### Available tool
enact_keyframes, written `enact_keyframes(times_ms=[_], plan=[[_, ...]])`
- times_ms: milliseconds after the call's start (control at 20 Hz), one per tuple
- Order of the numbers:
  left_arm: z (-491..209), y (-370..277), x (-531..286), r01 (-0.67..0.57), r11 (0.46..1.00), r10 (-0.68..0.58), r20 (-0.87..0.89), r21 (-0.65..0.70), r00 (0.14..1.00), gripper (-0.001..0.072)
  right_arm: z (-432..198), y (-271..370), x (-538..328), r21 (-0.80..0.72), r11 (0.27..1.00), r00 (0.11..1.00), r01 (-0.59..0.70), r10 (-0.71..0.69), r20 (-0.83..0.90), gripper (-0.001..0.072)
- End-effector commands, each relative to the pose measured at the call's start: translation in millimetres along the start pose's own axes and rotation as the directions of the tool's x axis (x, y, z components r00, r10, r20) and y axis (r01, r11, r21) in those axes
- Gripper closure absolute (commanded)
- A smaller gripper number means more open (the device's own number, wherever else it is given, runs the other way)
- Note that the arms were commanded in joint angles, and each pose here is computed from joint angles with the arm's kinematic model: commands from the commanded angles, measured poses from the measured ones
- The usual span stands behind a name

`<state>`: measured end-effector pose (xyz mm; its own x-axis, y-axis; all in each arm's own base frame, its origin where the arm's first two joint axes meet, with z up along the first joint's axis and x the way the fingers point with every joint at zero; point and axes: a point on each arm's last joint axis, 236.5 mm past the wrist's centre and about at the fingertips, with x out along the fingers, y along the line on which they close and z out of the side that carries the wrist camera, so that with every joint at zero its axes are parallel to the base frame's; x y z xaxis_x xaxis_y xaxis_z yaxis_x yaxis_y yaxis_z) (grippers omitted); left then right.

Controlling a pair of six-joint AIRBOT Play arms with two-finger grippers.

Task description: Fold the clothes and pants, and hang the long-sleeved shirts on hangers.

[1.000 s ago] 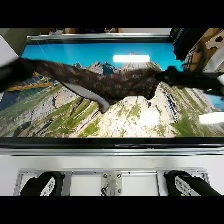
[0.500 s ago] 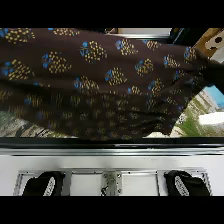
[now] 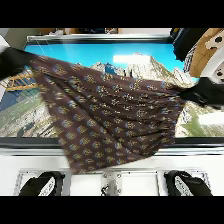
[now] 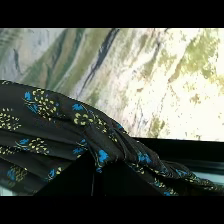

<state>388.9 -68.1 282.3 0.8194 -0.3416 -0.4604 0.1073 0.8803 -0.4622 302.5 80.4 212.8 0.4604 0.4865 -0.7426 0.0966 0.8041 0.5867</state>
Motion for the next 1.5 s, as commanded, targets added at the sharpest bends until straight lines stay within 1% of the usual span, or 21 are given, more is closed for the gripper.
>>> enact_keyframes(times_ms=[0,100,200,350,450,550,650,700,800,1000,1150,1300,1450], plan=[[-51.9,56.6,129.8,-0.069,0.995,0.053,-0.214,-0.069,0.975,0.0695,31.1,-62.7,94.0,0.123,0.99,0.989,0.068,-0.051,-0.136,0.0705],[-60.3,65.1,183.7,-0.067,0.996,0.049,-0.279,-0.055,0.959,0.0695,67.0,-86.1,136.6,0.16,0.984,0.993,0.072,-0.057,-0.1,0.0705],[-53.5,70.2,220.1,-0.06,0.997,0.041,-0.296,-0.056,0.954,0.0695,94.0,-100.5,163.7,0.176,0.981,0.994,0.076,-0.062,-0.086,0.0705],[-35.2,70.2,234.3,-0.041,0.996,0.015,-0.284,-0.085,0.959,0.0695,119.6,-105.6,173.3,0.143,0.986,0.996,0.081,-0.074,-0.056,0.0705],[-28.9,65.4,226.2,-0.023,0.995,-0.006,-0.288,-0.098,0.958,0.0695,125.4,-112.3,166.4,0.112,0.986,0.992,0.125,-0.122,-0.039,0.0705],[-31.6,60.5,208.9,-0.023,0.997,-0.002,-0.311,-0.077,0.95,0.0696,114.5,-122.0,151.5,0.069,0.978,0.979,0.199,-0.194,-0.07,0.0705],[-45.1,59.1,189.2,-0.026,0.998,0.003,-0.338,-0.062,0.941,0.0696,97.7,-135.4,132.6,-0.002,0.953,0.946,0.304,-0.302,-0.115,0.0705],[-58.9,59.0,181.6,-0.033,0.997,0.006,-0.36,-0.069,0.933,0.0696,89.2,-145.1,124.1,-0.038,0.93,0.92,0.365,-0.367,-0.141,0.0705],[-96.4,60.5,171.7,-0.048,0.996,0.011,-0.422,-0.078,0.907,0.0695,70.9,-158.3,118.8,-0.092,0.895,0.873,0.436,-0.446,-0.197,0.0705],[-184.7,73.2,170.2,-0.094,0.991,0.033,-0.514,-0.093,0.857,0.0695,34.5,-168.7,141.6,-0.124,0.885,0.836,0.45,-0.466,-0.291,0.0705],[-231.8,88.2,182.0,-0.135,0.986,0.064,-0.525,-0.098,0.849,0.0696,16.1,-179.6,165.6,-0.154,0.872,0.818,0.465,-0.489,-0.303,0.0705],[-255.1,99.3,189.3,-0.162,0.982,0.092,-0.507,-0.095,0.857,0.0695,-7.8,-187.2,182.2,-0.152,0.869,0.799,0.471,-0.493,-0.343,0.0705],[-272.4,108.7,187.4,-0.185,0.978,0.107,-0.524,-0.099,0.845,0.0695,-28.2,-192.0,188.7,-0.152,0.868,0.778,0.473,-0.492,-0.39,0.0704]])
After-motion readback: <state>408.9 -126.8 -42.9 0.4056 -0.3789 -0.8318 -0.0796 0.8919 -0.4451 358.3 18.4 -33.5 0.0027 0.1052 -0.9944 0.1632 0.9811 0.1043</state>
